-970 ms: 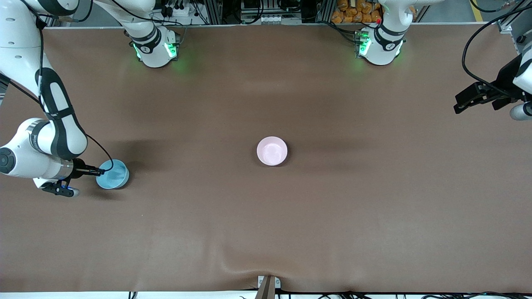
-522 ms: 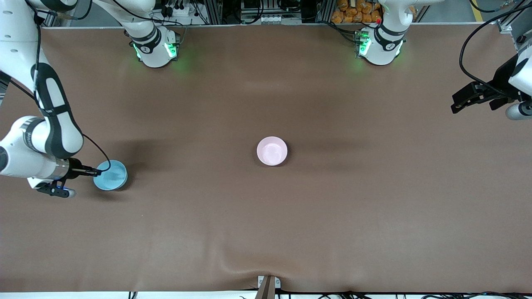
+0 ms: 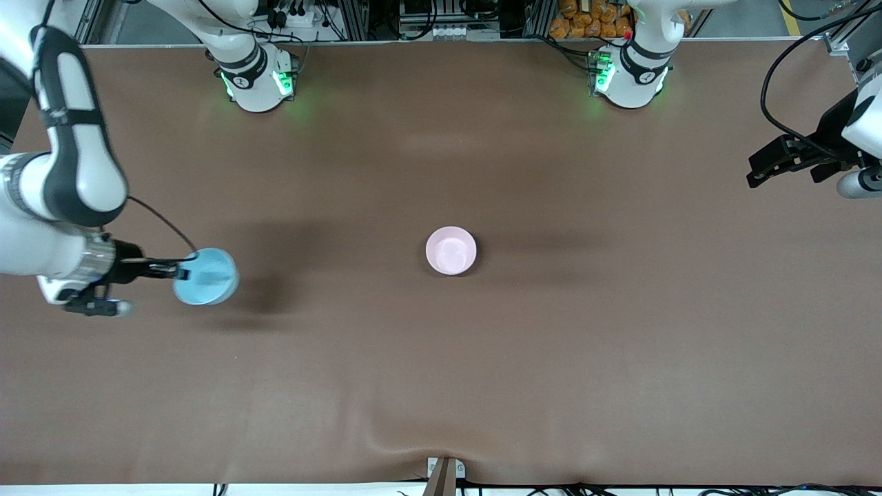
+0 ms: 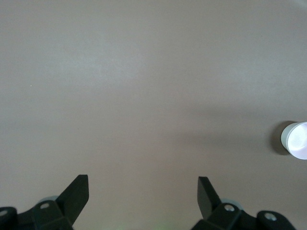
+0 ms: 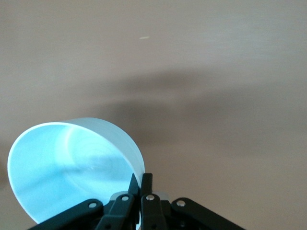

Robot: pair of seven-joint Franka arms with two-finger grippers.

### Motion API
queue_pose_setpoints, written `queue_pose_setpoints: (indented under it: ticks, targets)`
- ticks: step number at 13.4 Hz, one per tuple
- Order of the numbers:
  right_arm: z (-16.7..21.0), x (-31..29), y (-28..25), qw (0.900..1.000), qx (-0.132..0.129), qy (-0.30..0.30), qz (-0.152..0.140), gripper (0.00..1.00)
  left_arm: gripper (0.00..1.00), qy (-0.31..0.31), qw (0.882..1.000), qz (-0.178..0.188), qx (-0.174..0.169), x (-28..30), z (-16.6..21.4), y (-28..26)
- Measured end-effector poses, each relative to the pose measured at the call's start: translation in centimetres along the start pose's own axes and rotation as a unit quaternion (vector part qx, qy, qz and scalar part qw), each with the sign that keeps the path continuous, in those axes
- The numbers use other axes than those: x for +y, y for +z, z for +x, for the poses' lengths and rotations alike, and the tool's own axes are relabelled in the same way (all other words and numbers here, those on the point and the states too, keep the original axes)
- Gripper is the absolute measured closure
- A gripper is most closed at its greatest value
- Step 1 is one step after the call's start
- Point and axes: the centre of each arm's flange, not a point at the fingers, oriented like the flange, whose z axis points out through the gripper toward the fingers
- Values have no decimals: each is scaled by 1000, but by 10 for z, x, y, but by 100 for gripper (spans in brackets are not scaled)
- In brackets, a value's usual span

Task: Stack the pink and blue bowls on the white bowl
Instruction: 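Carry the blue bowl with the right gripper over the pink bowl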

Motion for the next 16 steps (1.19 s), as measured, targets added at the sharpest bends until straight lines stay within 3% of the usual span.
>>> queue_pose_setpoints:
  ticks: [2, 7, 13, 16]
  targets:
    - [-8, -75, 15, 1000, -9, -4, 26, 98, 0, 4, 1000, 0, 0, 4, -1, 0]
    - [-52, -238, 50, 999, -19, 38, 24, 98, 0, 5, 1000, 0, 0, 5, -1, 0]
    - [-124, -393, 137, 991, 25, 121, 43, 98, 0, 4, 1000, 0, 0, 5, -1, 0]
    - [-125, -405, 192, 989, 33, 146, 13, 98, 0, 4, 1000, 0, 0, 4, -1, 0]
